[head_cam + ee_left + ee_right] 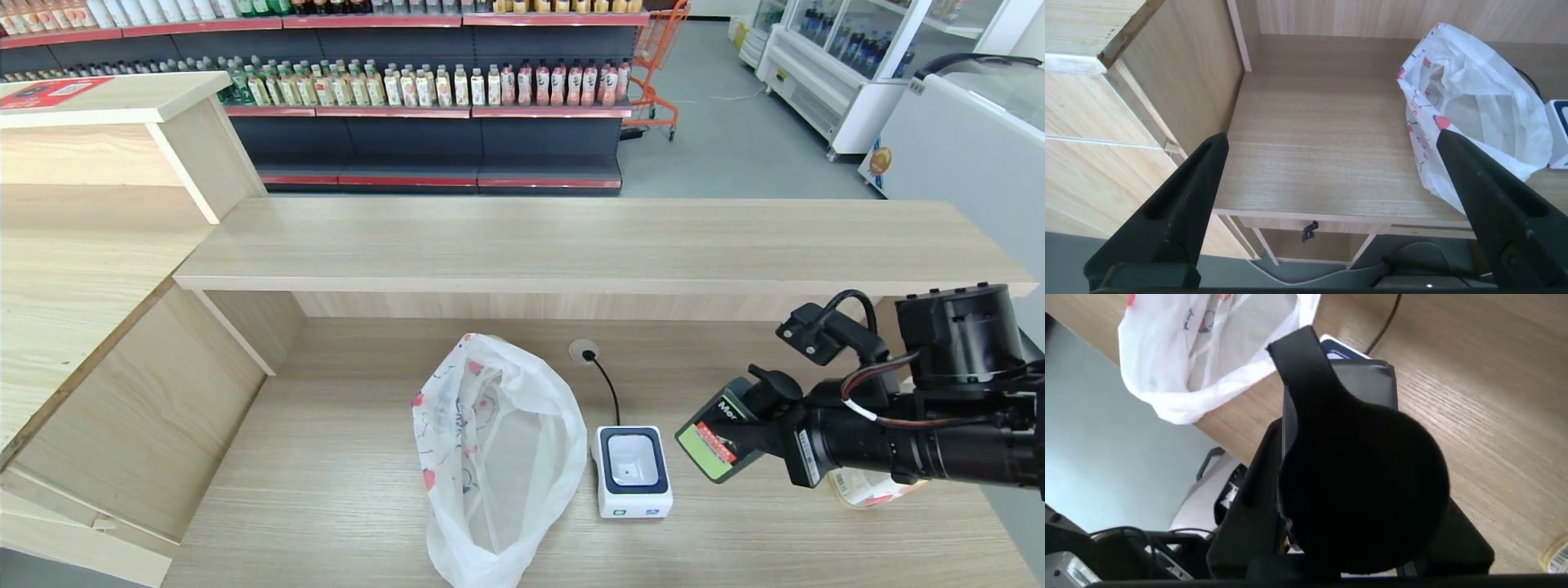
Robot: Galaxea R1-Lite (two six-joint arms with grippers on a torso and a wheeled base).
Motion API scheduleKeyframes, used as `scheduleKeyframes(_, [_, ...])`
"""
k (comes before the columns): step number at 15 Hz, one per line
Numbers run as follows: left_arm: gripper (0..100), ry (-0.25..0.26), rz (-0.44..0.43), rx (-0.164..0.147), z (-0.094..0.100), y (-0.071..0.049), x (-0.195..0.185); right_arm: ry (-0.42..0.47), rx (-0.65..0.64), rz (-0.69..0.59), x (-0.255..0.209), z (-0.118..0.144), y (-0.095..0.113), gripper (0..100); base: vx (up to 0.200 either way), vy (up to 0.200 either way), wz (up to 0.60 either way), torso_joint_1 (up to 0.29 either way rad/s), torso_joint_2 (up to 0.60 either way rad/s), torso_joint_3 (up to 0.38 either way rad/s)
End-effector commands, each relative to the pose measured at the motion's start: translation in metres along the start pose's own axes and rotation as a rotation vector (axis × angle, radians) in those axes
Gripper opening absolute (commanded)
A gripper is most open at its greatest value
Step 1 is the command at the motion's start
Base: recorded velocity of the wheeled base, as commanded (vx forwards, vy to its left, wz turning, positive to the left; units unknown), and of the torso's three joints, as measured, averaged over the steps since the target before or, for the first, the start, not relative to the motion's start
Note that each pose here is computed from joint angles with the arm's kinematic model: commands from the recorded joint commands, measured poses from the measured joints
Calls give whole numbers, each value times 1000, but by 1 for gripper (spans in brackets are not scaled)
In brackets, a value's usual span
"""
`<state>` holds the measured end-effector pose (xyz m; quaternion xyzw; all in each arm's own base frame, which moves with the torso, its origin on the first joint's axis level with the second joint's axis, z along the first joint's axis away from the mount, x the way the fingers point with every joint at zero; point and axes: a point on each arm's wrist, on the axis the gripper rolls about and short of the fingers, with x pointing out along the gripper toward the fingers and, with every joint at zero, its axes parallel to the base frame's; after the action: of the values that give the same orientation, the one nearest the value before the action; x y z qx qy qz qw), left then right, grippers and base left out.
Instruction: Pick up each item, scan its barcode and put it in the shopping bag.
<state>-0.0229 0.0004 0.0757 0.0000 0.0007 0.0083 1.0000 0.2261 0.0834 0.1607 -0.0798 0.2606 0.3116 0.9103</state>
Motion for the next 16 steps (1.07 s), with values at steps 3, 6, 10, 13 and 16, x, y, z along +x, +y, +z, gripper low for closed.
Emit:
scheduleKeyframes(3, [100, 0, 0, 3, 0, 0, 0, 17, -14, 44, 17, 5, 5, 0, 0, 200, 0, -7, -2, 7])
scheduleKeyframes(6, [100, 0, 0, 0, 0, 0, 0, 44, -27, 106, 35, 6, 12, 0, 0, 67, 0, 7, 6, -1])
scheduleKeyframes(10, [100, 0, 0, 0, 0, 0, 0, 36, -48, 162, 88, -6, 14, 0, 0, 0, 0, 0, 0, 0])
scheduleKeyframes(13, [100, 0, 0, 0, 0, 0, 0, -5, -87, 187, 138, -25, 18, 0, 0, 0, 0, 0, 0, 0])
scheduleKeyframes(16, [100, 0, 0, 0, 0, 0, 0, -58, -155, 217, 178, -41, 29, 0, 0, 0, 0, 0, 0, 0])
